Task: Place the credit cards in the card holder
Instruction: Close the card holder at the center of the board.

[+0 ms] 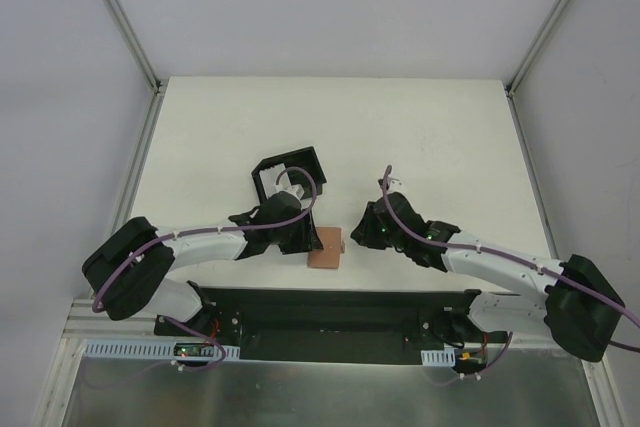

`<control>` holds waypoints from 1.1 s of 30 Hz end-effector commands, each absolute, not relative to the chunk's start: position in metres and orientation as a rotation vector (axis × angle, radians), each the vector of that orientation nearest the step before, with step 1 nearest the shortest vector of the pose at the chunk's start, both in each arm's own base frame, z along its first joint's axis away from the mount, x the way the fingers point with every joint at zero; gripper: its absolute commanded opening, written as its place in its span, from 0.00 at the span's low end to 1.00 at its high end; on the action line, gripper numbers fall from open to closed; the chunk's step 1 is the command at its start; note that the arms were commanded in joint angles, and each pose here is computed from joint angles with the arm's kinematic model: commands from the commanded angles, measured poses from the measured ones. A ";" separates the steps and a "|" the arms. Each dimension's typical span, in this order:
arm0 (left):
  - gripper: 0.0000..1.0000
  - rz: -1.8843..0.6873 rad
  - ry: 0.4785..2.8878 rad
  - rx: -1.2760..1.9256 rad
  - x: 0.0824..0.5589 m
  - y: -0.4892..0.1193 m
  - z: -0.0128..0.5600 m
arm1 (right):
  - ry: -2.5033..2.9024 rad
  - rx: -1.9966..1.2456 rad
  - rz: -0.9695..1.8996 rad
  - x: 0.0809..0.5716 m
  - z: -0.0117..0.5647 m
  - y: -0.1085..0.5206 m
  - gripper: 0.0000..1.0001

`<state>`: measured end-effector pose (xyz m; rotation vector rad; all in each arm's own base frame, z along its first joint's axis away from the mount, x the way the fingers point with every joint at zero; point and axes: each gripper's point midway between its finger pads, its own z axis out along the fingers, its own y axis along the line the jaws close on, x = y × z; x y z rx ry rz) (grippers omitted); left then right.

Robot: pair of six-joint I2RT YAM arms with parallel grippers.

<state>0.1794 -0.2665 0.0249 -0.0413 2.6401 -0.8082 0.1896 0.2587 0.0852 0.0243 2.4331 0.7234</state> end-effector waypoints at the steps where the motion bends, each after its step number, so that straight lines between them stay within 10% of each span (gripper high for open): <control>1: 0.45 -0.703 2.711 0.004 0.168 -0.251 0.011 | 2.460 0.097 0.733 0.188 0.075 0.251 0.21; 33: 0.41 -0.636 2.768 0.014 0.166 -0.248 -0.005 | 2.536 -0.087 0.856 0.194 0.065 0.296 0.17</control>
